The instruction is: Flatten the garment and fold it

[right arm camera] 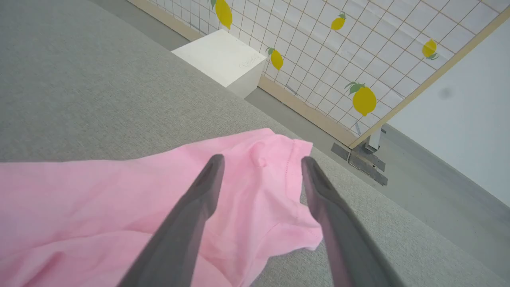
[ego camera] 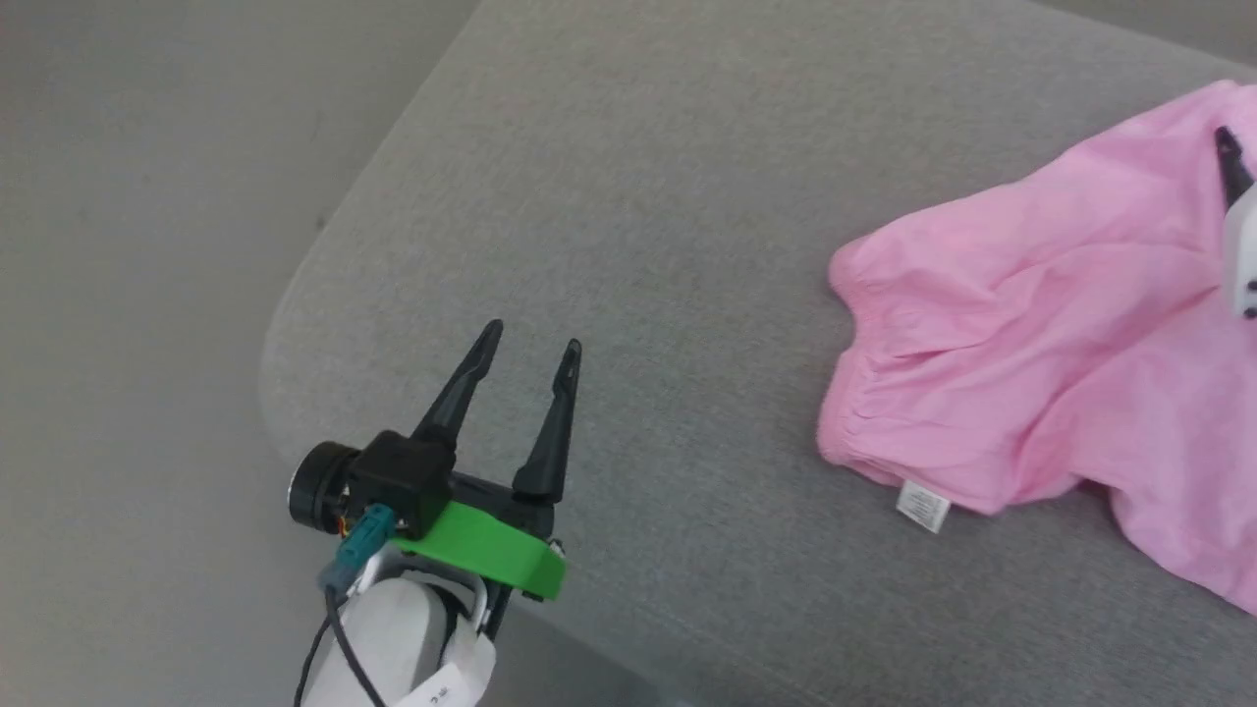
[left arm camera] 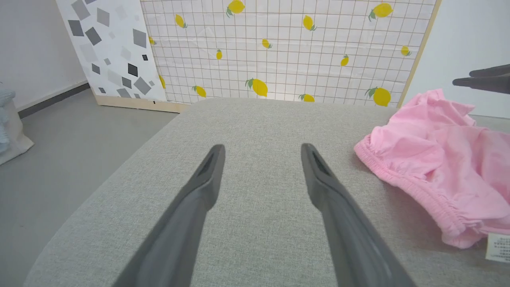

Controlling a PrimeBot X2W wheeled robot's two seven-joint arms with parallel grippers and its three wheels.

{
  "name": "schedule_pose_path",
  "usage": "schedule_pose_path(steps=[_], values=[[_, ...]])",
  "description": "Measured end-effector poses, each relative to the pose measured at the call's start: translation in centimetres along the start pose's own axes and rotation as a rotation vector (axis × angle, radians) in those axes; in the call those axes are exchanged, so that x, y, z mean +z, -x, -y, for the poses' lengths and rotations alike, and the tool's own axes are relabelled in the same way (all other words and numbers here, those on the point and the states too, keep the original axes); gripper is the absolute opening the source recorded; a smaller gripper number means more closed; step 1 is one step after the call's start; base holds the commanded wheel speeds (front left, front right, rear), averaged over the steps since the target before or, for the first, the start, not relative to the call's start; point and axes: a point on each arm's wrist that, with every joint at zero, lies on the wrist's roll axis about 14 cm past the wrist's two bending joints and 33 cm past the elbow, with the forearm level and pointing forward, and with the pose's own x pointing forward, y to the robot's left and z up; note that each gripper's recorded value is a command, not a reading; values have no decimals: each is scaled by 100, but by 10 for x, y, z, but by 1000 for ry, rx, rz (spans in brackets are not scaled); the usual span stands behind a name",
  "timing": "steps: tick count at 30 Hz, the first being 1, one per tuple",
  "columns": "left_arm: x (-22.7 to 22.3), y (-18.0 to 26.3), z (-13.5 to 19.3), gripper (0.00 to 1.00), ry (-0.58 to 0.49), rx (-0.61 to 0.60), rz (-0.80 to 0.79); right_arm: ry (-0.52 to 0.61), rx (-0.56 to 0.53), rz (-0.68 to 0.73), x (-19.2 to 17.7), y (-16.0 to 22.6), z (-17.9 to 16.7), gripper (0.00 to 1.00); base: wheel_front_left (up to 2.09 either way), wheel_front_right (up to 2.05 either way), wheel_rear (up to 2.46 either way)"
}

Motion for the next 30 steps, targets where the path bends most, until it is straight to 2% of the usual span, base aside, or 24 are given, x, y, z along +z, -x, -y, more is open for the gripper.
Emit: schedule_pose_path(steps=[7,12,22,30], values=[[2,-3,10,100,55,-44,18,-73,-32,227,17,61,24,100,0,0,0],[-2,-8,27,100,78,-102,11,-143,-95,312,1,114,42,100,0,0,0],[-28,-9,63,100,113,-216,-76,-313,-274,376,-54,214,47,100,0,0,0],[-49,-2,98,100,121,-328,-184,-410,-402,313,-97,265,37,100,0,0,0]])
